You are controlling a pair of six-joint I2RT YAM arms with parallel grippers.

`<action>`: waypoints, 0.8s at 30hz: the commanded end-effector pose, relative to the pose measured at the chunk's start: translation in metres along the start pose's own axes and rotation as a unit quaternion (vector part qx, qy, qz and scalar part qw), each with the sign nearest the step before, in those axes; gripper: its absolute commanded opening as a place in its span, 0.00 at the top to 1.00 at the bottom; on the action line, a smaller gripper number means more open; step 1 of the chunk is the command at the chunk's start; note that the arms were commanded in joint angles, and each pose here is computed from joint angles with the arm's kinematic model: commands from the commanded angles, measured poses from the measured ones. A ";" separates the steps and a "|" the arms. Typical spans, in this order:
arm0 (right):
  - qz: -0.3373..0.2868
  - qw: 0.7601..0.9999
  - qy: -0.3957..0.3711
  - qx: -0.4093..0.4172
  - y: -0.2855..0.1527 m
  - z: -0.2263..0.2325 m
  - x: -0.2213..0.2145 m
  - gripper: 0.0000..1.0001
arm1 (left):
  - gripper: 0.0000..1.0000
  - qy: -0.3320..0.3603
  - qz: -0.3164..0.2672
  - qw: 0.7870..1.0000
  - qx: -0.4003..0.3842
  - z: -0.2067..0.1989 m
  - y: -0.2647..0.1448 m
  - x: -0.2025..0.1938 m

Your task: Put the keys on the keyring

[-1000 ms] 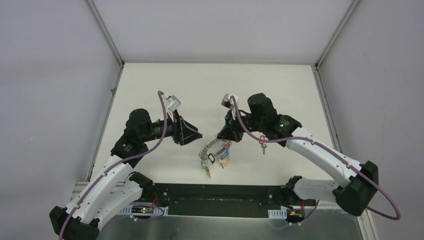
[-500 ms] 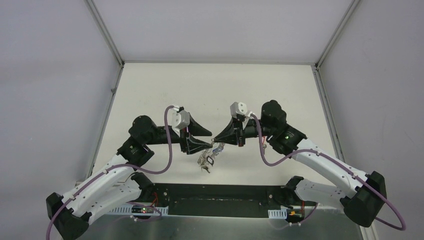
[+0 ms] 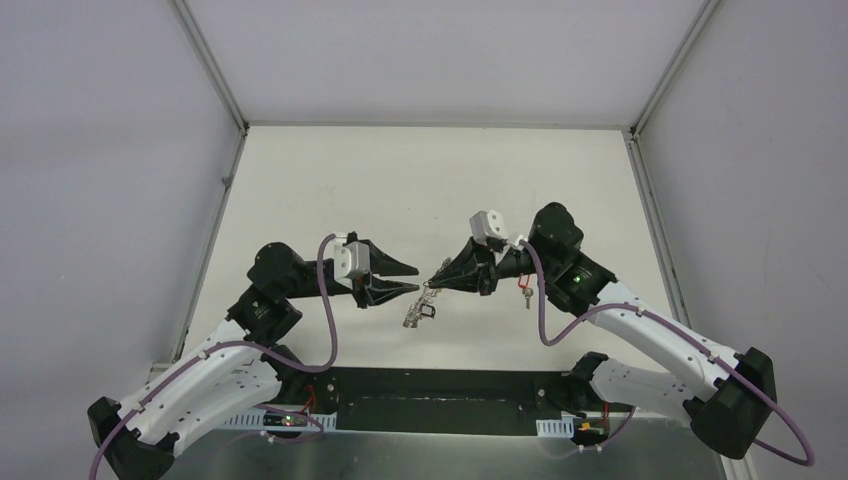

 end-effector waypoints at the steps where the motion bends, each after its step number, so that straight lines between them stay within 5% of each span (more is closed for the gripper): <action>1: -0.039 0.997 -0.067 0.020 -0.001 0.008 0.028 1.00 | 0.66 0.023 -0.006 1.000 0.003 0.003 0.002 0.007; 9: -0.037 0.998 -0.043 0.015 0.003 0.002 0.030 1.00 | 0.63 -0.008 0.004 1.000 0.001 0.000 0.013 0.001; 24: -0.028 0.999 -0.027 0.009 0.003 0.001 0.023 1.00 | 0.76 -0.017 0.007 1.000 0.023 0.002 0.020 0.001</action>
Point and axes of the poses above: each gripper's point midway between its finger pads, its own y axis out along the fingers, its own z axis along the line the jaws close on, x = y × z, the point moved 4 cm from there along -y, back along the fingers, and after that the axes turned 3 degrees about y, right-handed, at the moved point
